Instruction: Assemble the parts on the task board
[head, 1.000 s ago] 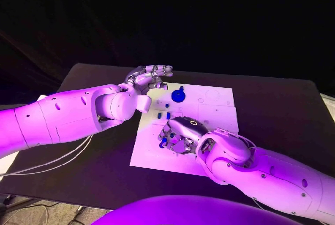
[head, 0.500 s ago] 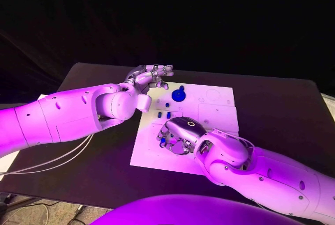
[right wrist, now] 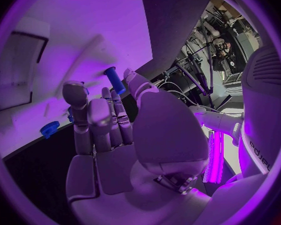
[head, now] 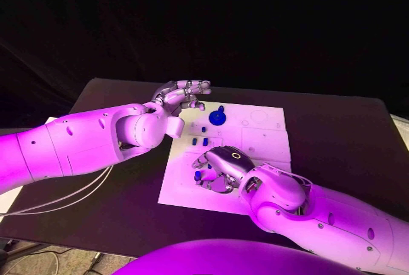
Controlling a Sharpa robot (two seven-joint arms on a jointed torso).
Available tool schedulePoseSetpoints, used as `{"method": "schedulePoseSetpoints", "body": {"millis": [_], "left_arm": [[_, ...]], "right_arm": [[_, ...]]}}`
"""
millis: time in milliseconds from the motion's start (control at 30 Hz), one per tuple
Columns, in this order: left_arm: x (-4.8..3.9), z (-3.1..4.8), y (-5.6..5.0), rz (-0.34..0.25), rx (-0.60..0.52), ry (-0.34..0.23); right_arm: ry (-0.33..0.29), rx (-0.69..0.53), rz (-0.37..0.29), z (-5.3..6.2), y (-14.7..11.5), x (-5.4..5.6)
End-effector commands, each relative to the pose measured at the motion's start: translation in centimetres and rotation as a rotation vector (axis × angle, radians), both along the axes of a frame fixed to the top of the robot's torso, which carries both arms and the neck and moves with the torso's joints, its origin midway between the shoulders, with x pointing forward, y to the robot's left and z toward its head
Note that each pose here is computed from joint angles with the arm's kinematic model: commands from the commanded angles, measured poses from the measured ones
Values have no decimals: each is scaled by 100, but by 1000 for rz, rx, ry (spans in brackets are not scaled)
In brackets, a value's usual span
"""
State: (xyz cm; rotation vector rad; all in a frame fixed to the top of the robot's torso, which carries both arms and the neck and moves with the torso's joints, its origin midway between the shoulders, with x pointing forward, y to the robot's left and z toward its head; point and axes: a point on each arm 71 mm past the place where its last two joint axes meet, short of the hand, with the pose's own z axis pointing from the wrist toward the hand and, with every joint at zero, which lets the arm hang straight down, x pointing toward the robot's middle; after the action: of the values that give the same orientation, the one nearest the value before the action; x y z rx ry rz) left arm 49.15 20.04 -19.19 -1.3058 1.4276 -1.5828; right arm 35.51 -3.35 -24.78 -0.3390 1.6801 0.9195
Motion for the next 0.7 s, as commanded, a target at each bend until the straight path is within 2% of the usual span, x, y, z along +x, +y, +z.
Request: {"method": "schedulePoseSetpoints", "body": {"millis": [33, 133, 233, 300, 333, 400, 533, 700], "left_arm": [[-5, 16, -19, -18, -9, -12], [-5, 16, -17, -18, -8, -12], [-4, 15, -19, -19, -7, -12], [-3, 11, -24, -20, -6, -13], [-3, 8, -28, -21, -5, -13], [-8, -8, -36, -25, -2, -13], [-20, -33, -33, -27, 0, -10], [-31, -57, 1, -22, 3, -7]], "right_arm": [[-51, 93, -47, 86, -57, -15], [-69, 128, -56, 146, -116, -32], [-87, 168, -69, 262, -206, -35], [-77, 191, -91, 344, -302, -21], [-58, 200, -109, 380, -367, -7], [19, 202, -171, 447, -585, 51], [133, 146, -274, 475, -955, 110], [183, 49, -416, 477, -1426, 119]]}}
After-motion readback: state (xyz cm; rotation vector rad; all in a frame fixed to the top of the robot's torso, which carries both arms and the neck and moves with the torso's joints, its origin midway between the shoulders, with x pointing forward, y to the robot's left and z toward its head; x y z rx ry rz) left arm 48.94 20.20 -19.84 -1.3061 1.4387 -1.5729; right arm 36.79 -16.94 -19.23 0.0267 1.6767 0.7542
